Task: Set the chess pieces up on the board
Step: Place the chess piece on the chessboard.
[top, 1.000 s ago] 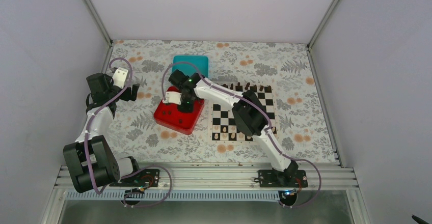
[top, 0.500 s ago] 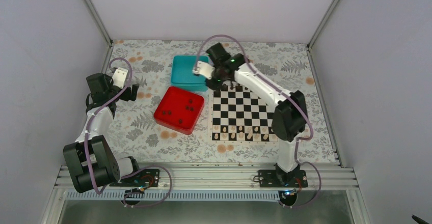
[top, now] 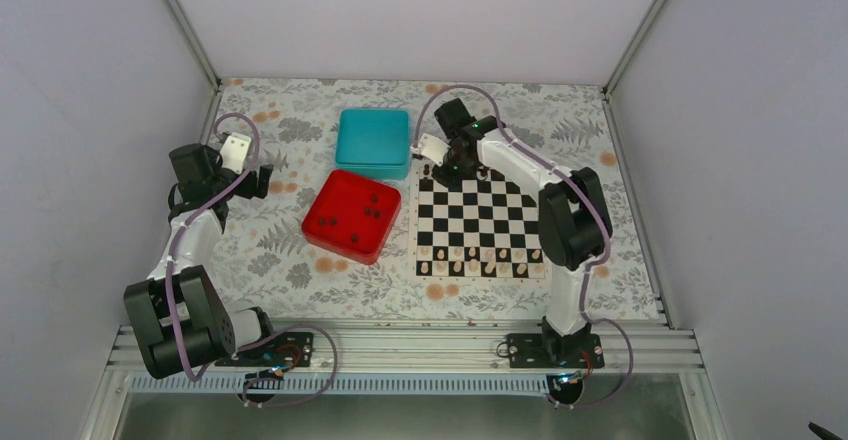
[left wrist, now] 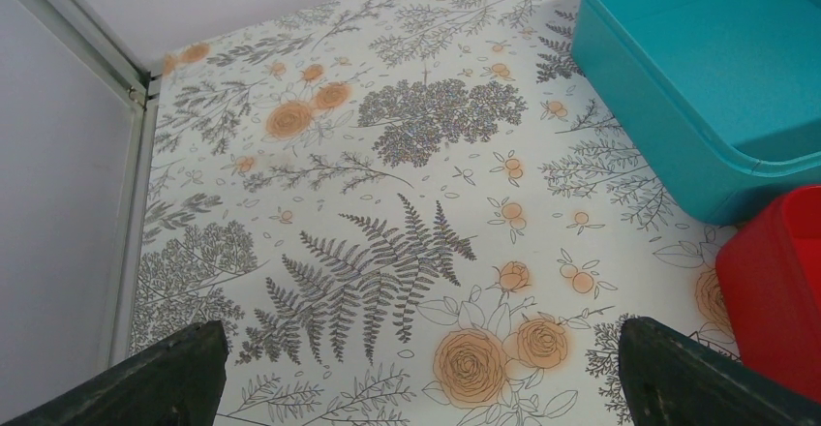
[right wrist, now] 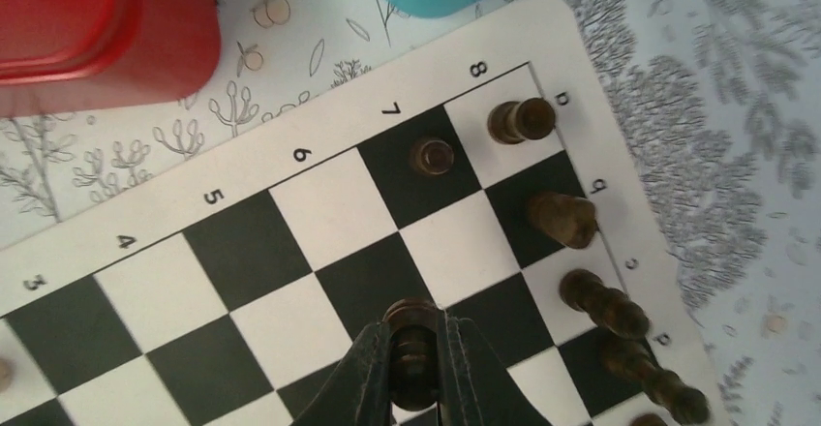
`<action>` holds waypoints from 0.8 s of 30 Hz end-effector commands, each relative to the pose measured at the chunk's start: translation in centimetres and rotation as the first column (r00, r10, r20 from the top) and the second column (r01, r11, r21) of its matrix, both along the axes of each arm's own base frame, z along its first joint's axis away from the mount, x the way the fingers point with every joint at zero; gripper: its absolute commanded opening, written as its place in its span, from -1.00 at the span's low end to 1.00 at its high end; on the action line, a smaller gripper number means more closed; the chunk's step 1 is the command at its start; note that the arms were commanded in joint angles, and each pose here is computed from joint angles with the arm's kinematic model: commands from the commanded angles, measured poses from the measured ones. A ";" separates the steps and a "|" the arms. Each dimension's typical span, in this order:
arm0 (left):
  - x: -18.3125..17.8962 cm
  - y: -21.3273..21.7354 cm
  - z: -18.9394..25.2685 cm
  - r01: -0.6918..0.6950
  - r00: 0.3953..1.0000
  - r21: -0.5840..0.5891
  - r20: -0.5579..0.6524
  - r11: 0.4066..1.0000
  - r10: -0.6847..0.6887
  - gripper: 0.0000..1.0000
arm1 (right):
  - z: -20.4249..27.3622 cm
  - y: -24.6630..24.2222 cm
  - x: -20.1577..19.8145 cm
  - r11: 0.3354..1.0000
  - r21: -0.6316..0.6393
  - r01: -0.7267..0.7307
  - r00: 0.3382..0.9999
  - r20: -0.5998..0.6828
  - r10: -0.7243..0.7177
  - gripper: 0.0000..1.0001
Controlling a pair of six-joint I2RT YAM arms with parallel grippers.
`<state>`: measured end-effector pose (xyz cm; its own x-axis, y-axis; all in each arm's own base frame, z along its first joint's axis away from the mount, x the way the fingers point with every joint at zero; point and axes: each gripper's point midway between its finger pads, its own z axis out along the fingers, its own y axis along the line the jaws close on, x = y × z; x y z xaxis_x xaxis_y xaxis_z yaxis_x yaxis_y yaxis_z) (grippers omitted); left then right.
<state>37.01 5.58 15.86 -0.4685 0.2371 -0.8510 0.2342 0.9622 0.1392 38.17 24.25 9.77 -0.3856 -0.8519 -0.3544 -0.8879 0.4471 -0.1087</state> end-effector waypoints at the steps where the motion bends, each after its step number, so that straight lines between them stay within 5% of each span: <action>1: 0.3 0.2 0.5 -0.003 1.000 -0.010 0.014 1.000 0.003 1.00 | -2.8 0.7 0.8 1.000 -0.013 -0.020 0.999 -0.025 0.019 -0.86; 24: 0.3 0.2 0.2 0.000 1.000 -0.014 0.007 1.000 0.000 1.00 | -5.6 0.0 3.0 0.999 -0.029 0.019 0.999 -0.038 -0.020 -0.86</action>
